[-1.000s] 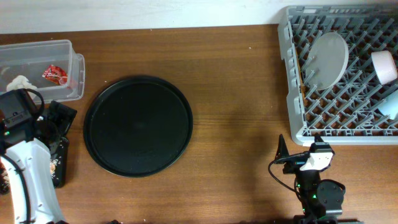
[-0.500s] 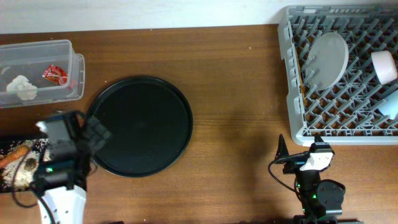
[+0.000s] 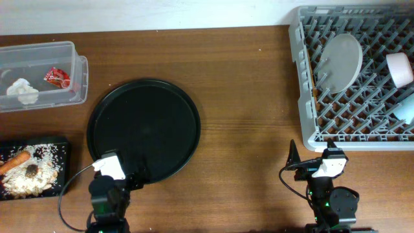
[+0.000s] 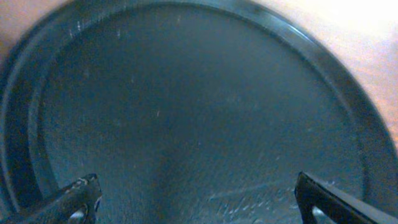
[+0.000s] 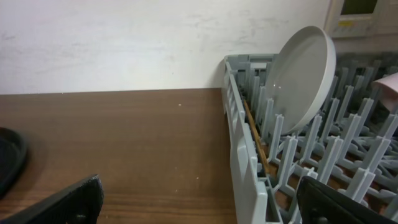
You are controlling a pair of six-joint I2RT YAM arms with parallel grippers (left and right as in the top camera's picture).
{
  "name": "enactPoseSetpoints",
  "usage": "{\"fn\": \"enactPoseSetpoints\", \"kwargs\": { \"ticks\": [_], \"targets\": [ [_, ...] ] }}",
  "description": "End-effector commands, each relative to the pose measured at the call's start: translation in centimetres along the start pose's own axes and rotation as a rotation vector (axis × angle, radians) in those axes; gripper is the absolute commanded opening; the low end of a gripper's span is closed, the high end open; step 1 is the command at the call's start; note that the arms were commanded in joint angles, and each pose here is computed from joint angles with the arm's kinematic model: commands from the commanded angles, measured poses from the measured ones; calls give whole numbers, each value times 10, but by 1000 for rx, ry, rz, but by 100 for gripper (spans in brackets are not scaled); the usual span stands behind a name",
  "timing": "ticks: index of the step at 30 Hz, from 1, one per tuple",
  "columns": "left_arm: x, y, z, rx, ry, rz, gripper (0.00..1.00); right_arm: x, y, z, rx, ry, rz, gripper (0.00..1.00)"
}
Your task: Sort waste into correct bins and load items into the dishwasher rack
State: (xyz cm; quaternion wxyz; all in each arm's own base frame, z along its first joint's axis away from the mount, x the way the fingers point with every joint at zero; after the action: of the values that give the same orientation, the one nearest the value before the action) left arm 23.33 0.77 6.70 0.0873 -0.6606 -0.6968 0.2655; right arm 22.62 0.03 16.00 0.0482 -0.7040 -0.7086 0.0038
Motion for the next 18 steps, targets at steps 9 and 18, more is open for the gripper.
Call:
{"fn": "enactPoseSetpoints", "kwargs": {
  "ticks": [9, 18],
  "targets": [
    [-35, -41, -58, -345, 238, 108, 99, -3, 0, 2, 2, -6, 16, 98],
    [-23, -51, -72, -432, 351, -10, 99, -3, 0, 2, 2, -6, 16, 98]
  ]
}}
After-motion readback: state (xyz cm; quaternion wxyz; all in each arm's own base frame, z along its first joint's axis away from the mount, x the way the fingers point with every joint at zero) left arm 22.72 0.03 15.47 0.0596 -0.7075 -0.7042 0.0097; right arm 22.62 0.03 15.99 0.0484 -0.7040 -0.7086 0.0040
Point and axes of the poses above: each gripper's point midway between its finger pads, its own y axis out along the fingers, its own x axis along the line the jaws close on, z = x × y, the point moved 2 cm from there along -y, back along the fingers, and after that the axes turned 1 degree about y, right-handed, at the moved point
